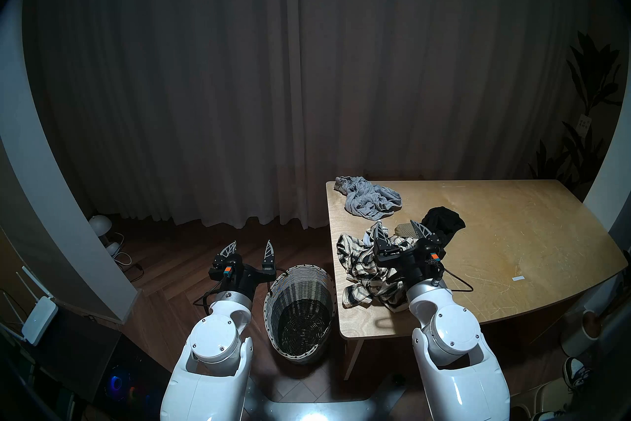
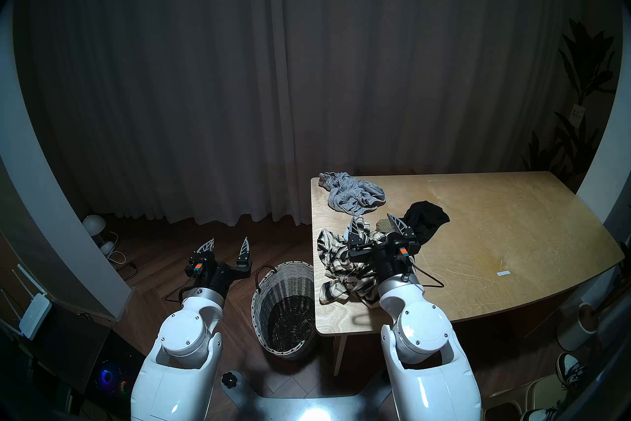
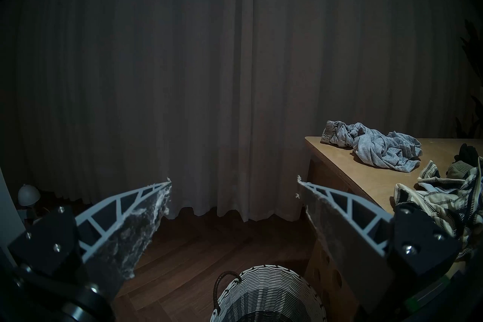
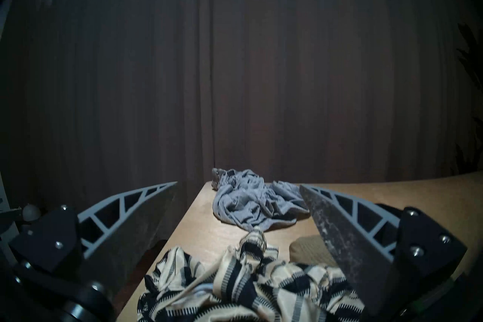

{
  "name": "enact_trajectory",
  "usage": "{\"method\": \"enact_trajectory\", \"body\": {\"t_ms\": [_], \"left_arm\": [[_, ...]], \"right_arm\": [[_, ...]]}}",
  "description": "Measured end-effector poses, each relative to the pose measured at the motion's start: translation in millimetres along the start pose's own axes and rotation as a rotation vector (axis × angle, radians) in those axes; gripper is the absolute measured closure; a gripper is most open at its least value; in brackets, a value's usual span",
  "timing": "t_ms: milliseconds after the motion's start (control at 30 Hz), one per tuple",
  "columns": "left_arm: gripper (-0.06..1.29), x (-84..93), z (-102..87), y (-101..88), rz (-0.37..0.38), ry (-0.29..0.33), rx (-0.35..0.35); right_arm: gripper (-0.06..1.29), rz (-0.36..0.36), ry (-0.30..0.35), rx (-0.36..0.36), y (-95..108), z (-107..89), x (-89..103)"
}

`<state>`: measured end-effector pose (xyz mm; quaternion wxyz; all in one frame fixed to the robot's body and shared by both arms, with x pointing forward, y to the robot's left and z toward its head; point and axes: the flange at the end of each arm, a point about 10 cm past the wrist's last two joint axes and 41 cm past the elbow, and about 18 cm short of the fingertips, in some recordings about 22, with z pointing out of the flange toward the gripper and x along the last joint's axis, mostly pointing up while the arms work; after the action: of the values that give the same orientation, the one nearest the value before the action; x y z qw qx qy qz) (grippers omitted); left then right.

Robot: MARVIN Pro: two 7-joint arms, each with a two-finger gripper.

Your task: Toss clothes into the laundry hamper

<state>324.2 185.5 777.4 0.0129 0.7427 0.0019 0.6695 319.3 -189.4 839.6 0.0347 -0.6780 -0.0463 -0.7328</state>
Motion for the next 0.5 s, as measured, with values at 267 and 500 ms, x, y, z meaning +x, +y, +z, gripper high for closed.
{"method": "enact_trajectory", "body": {"t_ms": [267,500], "left_arm": [[0.02,-0.3,0.0,-2.2,0.023,0.0,0.004],[0.02,13.2,-0.3,-44.1,0.109,0.034,0.076]], "right_arm": [[0.01,-0.084,-0.116,0.095,12.4,-23.0,6.4],[0.01,-0.091,-0.254,0.134,24.4,-30.6,-1.5]]}}
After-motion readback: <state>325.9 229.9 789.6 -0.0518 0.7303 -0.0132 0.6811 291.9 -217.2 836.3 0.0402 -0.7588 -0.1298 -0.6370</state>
